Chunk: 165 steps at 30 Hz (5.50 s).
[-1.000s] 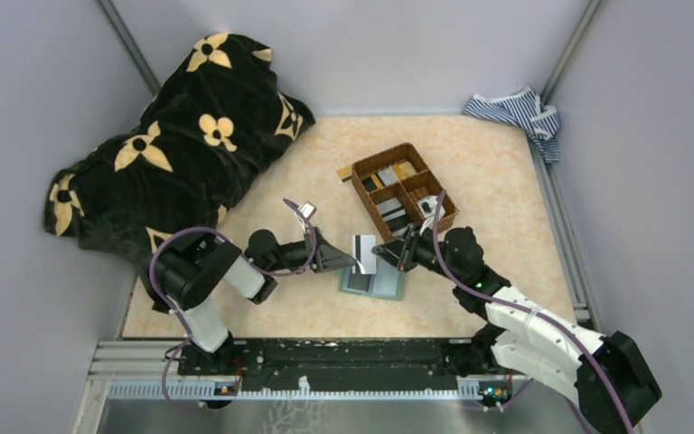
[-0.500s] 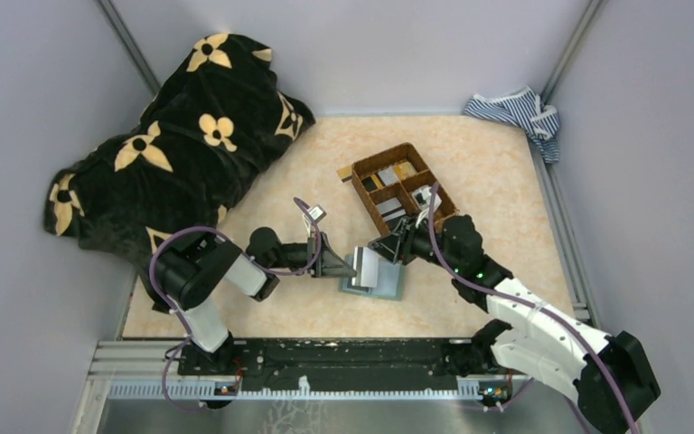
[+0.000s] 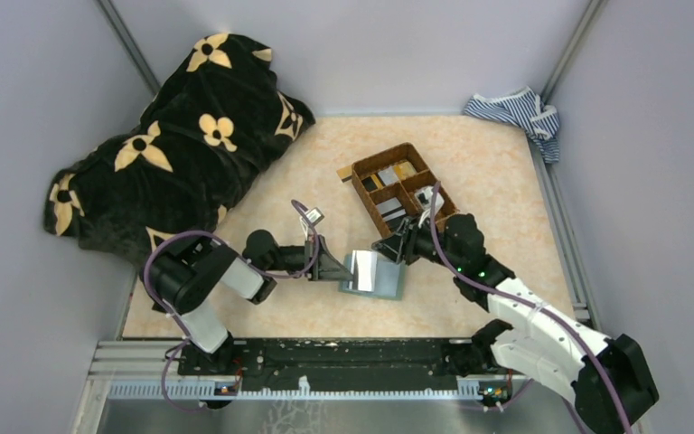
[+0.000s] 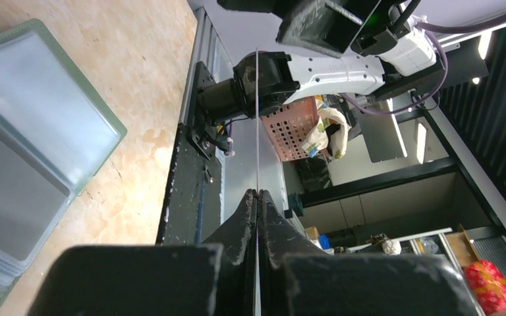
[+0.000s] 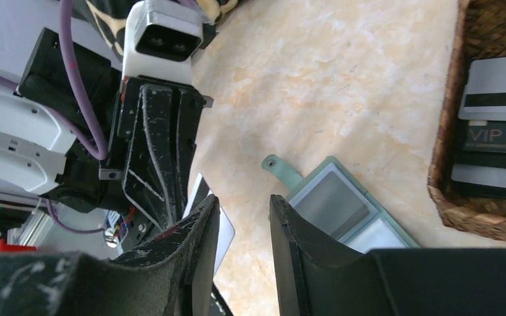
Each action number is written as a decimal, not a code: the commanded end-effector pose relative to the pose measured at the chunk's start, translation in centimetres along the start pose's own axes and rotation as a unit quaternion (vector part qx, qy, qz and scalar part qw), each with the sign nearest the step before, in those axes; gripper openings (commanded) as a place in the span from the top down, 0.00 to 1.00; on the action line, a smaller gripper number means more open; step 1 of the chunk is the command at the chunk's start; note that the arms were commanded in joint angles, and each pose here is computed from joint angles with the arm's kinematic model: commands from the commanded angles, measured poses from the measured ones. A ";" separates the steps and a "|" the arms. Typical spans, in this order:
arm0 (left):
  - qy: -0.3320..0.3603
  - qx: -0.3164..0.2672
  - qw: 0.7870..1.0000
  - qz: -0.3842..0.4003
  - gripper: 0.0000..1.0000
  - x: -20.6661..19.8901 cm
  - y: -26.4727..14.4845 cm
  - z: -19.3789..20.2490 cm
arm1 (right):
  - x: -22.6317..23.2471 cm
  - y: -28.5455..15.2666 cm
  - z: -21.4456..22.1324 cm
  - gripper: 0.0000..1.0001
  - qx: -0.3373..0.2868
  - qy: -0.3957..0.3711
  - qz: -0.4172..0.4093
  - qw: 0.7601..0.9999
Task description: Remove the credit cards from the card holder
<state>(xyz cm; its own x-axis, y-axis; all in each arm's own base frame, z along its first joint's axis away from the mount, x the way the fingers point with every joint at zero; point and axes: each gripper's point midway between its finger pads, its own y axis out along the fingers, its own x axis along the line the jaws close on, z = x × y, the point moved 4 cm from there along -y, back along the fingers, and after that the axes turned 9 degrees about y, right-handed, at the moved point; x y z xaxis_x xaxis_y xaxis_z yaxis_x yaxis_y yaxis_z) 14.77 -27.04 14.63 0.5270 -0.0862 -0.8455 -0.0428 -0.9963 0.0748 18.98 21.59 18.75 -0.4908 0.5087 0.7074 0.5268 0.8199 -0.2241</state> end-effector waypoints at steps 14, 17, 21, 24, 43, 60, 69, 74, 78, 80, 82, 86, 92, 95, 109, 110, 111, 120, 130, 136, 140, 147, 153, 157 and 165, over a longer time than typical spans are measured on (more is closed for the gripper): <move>0.147 -0.095 0.983 0.062 1.00 -3.7 0.9 -4.2 | 1.1 -1.2 -0.1 0.62 -0.037 0.023 -0.051 0.998; 0.145 -0.095 0.983 0.063 1.00 -3.5 1.2 -4.5 | 1.3 -1.2 0.3 0.62 -0.034 0.031 -0.065 0.997; 0.139 -0.095 0.984 0.061 1.00 -3.0 1.5 -4.5 | 1.7 -1.2 0.5 0.62 -0.033 0.040 -0.083 0.995; 0.137 -0.094 0.984 0.060 1.00 -2.8 1.6 -4.5 | 1.9 -1.3 0.7 0.70 -0.031 0.042 -0.093 0.994; 0.088 -0.118 0.988 -0.035 0.30 1.2 -1.2 -1.5 | -0.5 0.1 -8.8 1.00 -0.100 -0.129 0.130 0.978; 0.102 -0.105 0.988 -0.039 0.30 0.9 -2.4 -0.4 | -9.5 3.7 -9.0 1.00 0.028 -0.176 0.351 0.919; 0.100 -0.099 0.989 -0.042 0.30 1.5 -2.3 -0.3 | -9.9 3.2 -3.6 1.00 0.079 -0.136 0.312 0.937; 0.097 -0.096 0.990 -0.040 0.31 1.7 -2.2 -0.4 | -8.3 4.0 -2.1 1.00 0.097 -0.130 0.279 0.946; 0.094 -0.095 0.990 -0.042 0.31 1.8 -2.2 -0.3 | -6.3 4.9 -1.4 1.00 0.103 -0.120 0.244 0.957; 0.092 -0.093 0.991 -0.044 0.31 2.0 -2.2 -0.2 | -5.4 5.4 -1.4 1.00 0.101 -0.113 0.227 0.962; 0.091 -0.091 0.991 -0.045 0.31 2.1 -2.2 -0.1 | -4.9 6.0 -1.3 1.00 0.103 -0.114 0.220 0.963; 0.090 -0.089 0.991 -0.044 0.31 2.1 -2.2 0.0 | -4.5 7.7 -1.2 1.00 0.113 -0.117 0.216 0.963; 0.088 -0.084 0.992 -0.043 0.31 2.1 -2.3 0.3 | -4.6 10.3 -1.1 1.00 0.127 -0.117 0.221 0.960; 0.085 -0.082 0.992 -0.047 0.31 2.2 -2.5 0.5 | -5.0 11.3 -1.2 1.00 0.131 -0.116 0.229 0.958; 0.089 -0.070 0.993 -0.030 0.31 2.1 -2.1 -0.1 | -3.3 10.8 -4.8 1.00 0.134 -0.237 0.218 0.937; 0.092 -0.070 0.993 -0.027 0.31 2.0 -2.0 -0.2 | -3.1 10.7 -5.0 1.00 0.145 -0.252 0.214 0.933; 0.093 -0.069 0.993 -0.024 0.31 1.9 -1.9 -0.4 | -2.9 10.7 -5.3 1.00 0.156 -0.271 0.209 0.927; 0.104 -0.061 0.993 -0.003 0.31 1.0 -1.8 -1.1 | -3.7 11.9 -6.2 1.00 0.256 -0.367 0.201 0.872; 0.108 -0.065 0.992 -0.006 0.31 0.8 -2.9 -1.7 | -3.2 11.0 -8.8 1.00 0.200 -0.413 0.199 0.866; 0.111 -0.065 0.992 -0.004 0.31 1.0 -2.9 -2.3 | -2.1 9.2 -9.7 1.00 0.161 -0.443 0.189 0.861; 0.113 -0.068 0.991 -0.004 0.31 0.9 -2.9 -2.5 | -2.9 8.5 -8.6 1.00 0.200 -0.463 0.181 0.844; 0.114 -0.066 0.991 -0.004 0.31 1.1 -2.9 -2.5 | -3.9 8.0 -7.1 1.00 0.242 -0.481 0.156 0.828; 0.115 -0.065 0.991 -0.007 0.31 1.3 -3.0 -2.4 | -5.2 8.3 -7.0 1.00 0.264 -0.497 0.175 0.808; 0.115 -0.065 0.991 -0.007 0.31 1.3 -3.1 -2.5 | -6.0 8.7 -6.7 1.00 0.287 -0.503 0.180 0.795; 0.115 -0.062 0.991 -0.008 0.31 1.4 -3.4 -2.4 | -8.9 10.8 -5.4 1.00 0.322 -0.497 0.189 0.783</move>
<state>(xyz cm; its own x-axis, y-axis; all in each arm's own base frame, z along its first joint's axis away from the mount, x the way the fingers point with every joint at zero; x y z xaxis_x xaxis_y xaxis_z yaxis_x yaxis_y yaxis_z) 17.83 -23.95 11.84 0.5218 0.0431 -0.8520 0.1093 -0.9939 0.0166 31.18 24.13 13.74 -0.8585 0.4422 -0.2598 0.4419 0.3806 -0.8123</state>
